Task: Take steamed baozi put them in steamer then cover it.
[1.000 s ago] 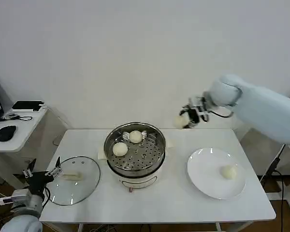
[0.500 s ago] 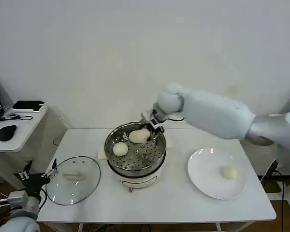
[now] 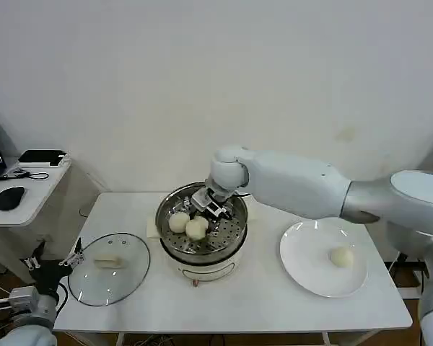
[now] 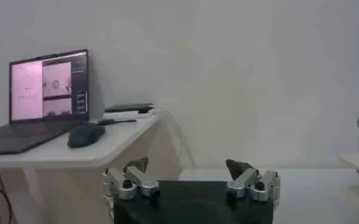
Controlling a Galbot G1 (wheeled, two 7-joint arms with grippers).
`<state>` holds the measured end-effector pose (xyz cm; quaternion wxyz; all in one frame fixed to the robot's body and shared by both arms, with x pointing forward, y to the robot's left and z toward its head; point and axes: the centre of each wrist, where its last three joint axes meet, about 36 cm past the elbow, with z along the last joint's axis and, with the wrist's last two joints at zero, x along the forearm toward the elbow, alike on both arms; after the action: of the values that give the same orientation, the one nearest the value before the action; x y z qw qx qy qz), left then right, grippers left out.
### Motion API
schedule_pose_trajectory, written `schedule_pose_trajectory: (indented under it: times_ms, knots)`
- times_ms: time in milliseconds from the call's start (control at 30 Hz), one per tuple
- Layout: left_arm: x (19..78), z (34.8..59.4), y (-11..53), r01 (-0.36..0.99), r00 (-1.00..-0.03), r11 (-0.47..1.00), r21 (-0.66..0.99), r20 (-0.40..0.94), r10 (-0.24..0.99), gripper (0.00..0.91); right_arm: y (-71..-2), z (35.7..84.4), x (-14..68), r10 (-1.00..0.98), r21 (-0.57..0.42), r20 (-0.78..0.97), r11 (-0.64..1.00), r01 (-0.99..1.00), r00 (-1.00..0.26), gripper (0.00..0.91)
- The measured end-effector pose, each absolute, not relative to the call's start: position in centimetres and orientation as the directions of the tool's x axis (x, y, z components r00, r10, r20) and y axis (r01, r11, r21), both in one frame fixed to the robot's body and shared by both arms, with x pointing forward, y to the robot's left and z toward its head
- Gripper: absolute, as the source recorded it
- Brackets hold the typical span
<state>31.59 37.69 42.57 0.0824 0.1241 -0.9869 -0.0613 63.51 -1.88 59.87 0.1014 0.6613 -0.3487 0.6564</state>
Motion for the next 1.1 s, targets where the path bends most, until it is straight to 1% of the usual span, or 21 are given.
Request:
schedule_pose_trajectory:
  times_ms: [33,400,433,467,667,900,1100]
  knots:
    - [31.6,42.5,37.7,-0.236,-0.955,0.962,0.140,0.148,-0.256,0.907,-1.7,59.7,63.4,-0.325,-0.319,0.941,-0.744,-0.588,-0.099,0.645]
    - [31.6,42.5,37.6,-0.237,-0.956,0.962,0.136,0.146,-0.256,0.907,-1.5,58.8,62.6,-0.295,-0.279,0.954,-0.795,-0.539,-0.059,0.655]
    - [31.6,42.5,37.6,-0.238,-0.956,0.962,0.136,0.146,-0.257,0.907,-1.5,58.7,62.5,-0.295,-0.278,0.954,-0.797,-0.537,-0.058,0.856]
    - [31.6,42.5,37.6,-0.238,-0.956,0.962,0.135,0.145,-0.257,0.907,-1.5,58.7,62.5,-0.295,-0.278,0.954,-0.798,-0.534,-0.055,0.907]
    - [31.7,42.6,37.5,-0.236,-0.957,0.963,0.133,0.143,-0.254,0.907,-2.0,58.7,62.6,-0.309,-0.289,0.949,-0.796,-0.532,-0.053,0.907]
    - [31.8,42.5,37.5,-0.235,-0.957,0.963,0.134,0.143,-0.253,0.907,-2.7,60.0,62.8,-0.344,-0.326,0.936,-0.775,-0.541,-0.071,0.907]
    - [32.2,42.6,37.8,-0.233,-0.957,0.962,0.140,0.141,-0.252,0.907,-5.4,62.4,64.0,-0.397,-0.383,0.910,-0.700,-0.603,-0.117,0.907]
